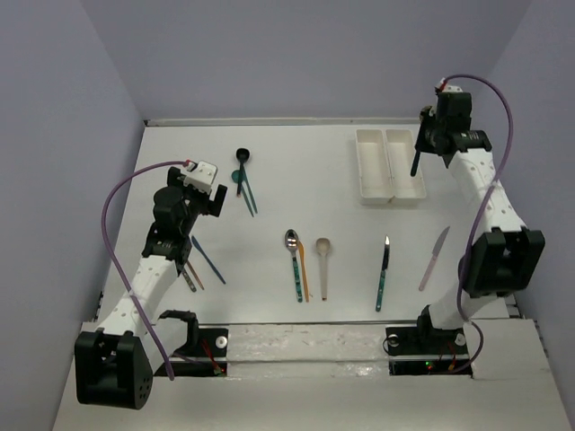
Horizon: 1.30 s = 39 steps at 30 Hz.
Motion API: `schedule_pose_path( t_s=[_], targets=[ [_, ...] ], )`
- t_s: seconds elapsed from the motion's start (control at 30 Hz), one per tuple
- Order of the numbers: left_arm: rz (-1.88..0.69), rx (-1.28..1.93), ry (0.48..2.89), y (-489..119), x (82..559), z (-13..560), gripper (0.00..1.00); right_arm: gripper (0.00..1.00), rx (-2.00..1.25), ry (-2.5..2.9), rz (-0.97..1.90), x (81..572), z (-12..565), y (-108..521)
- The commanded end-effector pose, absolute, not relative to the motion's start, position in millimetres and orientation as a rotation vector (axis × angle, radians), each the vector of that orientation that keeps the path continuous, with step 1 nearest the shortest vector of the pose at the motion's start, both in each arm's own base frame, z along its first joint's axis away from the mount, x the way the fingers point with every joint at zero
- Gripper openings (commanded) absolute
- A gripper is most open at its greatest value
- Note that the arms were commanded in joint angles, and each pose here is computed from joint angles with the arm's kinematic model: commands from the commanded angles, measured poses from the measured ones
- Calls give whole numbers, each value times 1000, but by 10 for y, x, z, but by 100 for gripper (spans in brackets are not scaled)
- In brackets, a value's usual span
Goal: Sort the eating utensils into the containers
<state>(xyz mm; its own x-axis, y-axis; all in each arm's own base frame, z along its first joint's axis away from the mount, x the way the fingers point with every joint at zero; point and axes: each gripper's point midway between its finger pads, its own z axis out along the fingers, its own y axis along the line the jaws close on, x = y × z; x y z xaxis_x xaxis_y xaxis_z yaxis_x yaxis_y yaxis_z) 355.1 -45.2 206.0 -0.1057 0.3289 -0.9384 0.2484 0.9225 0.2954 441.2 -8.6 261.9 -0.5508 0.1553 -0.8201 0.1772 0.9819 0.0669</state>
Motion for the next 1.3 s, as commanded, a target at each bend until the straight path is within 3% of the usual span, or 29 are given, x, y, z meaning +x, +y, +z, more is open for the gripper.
schedule_pose_path(
  t_s=[0.0, 0.3, 0.57, 0.77, 0.87, 0.9, 1.1, 1.27],
  targets=[
    [92, 441, 1680, -416, 3586, 2063, 99, 0, 140, 2160, -202, 4981, 2531, -313],
    [86, 452, 1718, -427, 3636, 1920, 99, 0, 6, 2334, -320, 5447, 1593, -417],
    [82, 457, 1728, -435, 3661, 1880, 99, 3, -9, 2493, -200, 5316, 877, -243],
    [87, 456, 1724, -429, 3663, 1893, 99, 5, 10, 2534, -244, 5253, 686, -301],
    [90, 459, 1721, -430, 3662, 1899, 99, 23, 23, 2528, -257, 5274, 706, -320],
    [91, 455, 1722, -422, 3660, 1897, 99, 36, 20, 2523, -245, 5289, 735, -304],
    [90, 459, 1721, -427, 3659, 1897, 99, 54, 55, 2478, -276, 5288, 1059, -353],
    [84, 467, 1717, -441, 3653, 1901, 99, 61, 219, 2405, -298, 5045, 1667, -419]
  ],
)
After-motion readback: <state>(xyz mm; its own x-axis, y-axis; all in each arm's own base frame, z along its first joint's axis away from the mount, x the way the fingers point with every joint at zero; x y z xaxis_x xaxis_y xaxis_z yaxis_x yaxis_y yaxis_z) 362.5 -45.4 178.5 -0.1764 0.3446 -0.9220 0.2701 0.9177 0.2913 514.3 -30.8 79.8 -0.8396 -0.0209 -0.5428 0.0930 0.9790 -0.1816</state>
